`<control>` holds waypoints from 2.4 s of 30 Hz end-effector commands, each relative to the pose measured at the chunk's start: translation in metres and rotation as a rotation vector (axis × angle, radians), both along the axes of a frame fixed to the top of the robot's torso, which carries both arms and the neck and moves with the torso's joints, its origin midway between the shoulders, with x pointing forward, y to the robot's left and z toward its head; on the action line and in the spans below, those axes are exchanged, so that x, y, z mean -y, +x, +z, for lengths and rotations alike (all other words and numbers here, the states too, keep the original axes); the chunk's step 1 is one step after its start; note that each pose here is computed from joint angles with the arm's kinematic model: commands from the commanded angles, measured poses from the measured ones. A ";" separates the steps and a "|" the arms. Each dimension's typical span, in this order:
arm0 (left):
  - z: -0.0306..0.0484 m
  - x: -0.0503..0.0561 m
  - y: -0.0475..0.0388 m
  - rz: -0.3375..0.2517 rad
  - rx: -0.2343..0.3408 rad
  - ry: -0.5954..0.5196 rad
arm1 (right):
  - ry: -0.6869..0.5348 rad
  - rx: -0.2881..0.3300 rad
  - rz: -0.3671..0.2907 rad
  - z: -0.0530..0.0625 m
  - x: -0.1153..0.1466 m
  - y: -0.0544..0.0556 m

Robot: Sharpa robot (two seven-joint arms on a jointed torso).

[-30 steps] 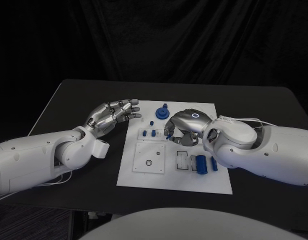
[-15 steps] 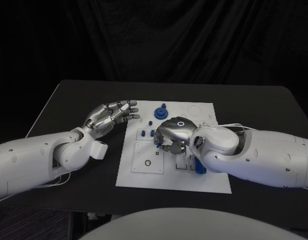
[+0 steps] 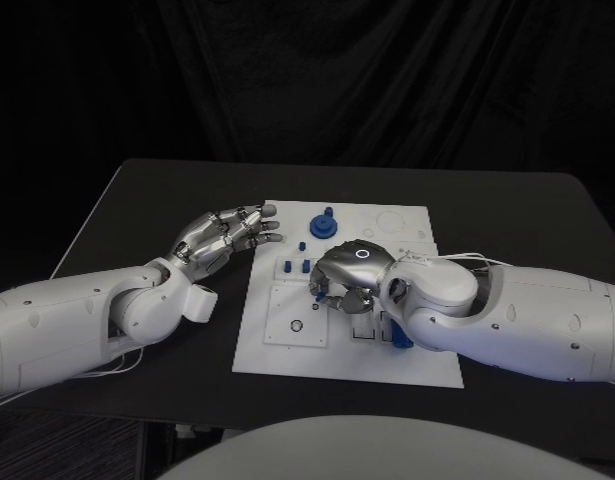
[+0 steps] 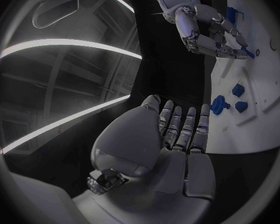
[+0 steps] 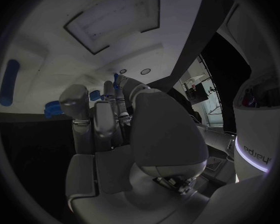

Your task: Assemble the parts on the task board

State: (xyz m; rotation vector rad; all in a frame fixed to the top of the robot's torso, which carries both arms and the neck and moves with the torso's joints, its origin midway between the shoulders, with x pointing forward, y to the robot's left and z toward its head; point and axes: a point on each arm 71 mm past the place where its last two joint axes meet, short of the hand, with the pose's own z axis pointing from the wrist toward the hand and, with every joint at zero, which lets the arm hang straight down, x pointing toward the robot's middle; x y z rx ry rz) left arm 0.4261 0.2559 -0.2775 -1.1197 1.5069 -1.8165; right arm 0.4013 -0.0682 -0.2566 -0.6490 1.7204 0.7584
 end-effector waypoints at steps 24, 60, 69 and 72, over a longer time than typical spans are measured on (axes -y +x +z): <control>-0.0047 0.002 -0.0028 -0.011 -0.010 -0.022 | -0.028 -0.017 -0.003 -0.004 0.000 -0.006; -0.0082 0.003 -0.0022 -0.017 -0.026 -0.011 | -0.022 -0.025 0.016 -0.008 -0.004 -0.008; -0.0090 0.003 -0.0018 -0.016 -0.029 -0.008 | -0.016 -0.025 0.037 -0.008 -0.008 -0.009; -0.0094 0.003 -0.0016 -0.017 -0.030 -0.008 | -0.014 -0.025 0.041 -0.008 -0.009 -0.009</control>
